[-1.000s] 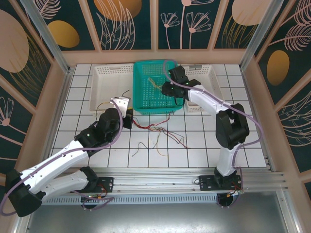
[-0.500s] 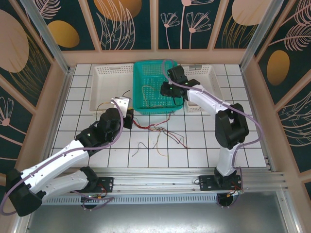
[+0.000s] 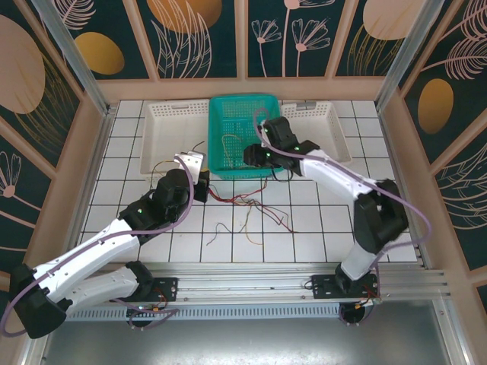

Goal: Untangle the cables

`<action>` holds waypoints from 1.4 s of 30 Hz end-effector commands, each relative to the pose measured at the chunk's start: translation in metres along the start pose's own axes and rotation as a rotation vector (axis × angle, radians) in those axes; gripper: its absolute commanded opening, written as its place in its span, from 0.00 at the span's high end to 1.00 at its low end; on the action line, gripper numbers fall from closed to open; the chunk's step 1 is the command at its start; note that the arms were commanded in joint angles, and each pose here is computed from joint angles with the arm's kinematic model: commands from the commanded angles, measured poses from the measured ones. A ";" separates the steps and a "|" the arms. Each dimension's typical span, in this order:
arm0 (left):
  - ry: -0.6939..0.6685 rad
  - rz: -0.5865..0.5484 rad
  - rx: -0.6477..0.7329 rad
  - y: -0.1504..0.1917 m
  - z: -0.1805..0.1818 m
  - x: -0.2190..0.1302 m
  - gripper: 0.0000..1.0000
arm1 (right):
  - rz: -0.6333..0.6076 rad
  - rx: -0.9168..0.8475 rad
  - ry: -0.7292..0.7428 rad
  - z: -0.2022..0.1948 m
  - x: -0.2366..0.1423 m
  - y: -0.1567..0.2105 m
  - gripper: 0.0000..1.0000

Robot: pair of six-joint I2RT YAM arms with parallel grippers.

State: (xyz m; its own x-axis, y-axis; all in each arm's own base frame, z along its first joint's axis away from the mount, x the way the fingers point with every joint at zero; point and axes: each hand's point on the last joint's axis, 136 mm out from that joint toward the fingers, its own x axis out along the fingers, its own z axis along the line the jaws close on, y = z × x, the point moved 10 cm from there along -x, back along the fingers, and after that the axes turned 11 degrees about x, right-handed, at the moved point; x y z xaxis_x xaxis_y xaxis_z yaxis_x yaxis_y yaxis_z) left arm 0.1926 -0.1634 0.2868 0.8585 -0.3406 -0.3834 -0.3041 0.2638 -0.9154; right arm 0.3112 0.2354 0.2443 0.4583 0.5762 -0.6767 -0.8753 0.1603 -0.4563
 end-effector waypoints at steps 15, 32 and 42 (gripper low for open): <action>0.023 -0.080 -0.103 -0.017 0.003 -0.008 1.00 | 0.134 -0.056 -0.166 -0.030 -0.032 0.169 0.56; 0.124 -0.206 -0.153 -0.022 0.005 -0.030 1.00 | 0.023 0.025 -0.050 -0.039 0.027 0.179 0.59; 0.099 -0.242 -0.160 -0.023 0.011 -0.039 1.00 | -0.024 0.033 0.000 -0.046 0.027 0.179 0.98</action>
State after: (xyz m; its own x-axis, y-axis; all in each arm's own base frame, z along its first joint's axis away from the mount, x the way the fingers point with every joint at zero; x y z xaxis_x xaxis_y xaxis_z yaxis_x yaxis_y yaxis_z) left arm 0.1716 -0.1500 0.3148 0.8590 -0.4657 -0.2126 -0.2035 0.0704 -0.9765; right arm 0.1709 0.2420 0.1047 0.4113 0.5710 -0.7104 -0.9031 0.1499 -0.4024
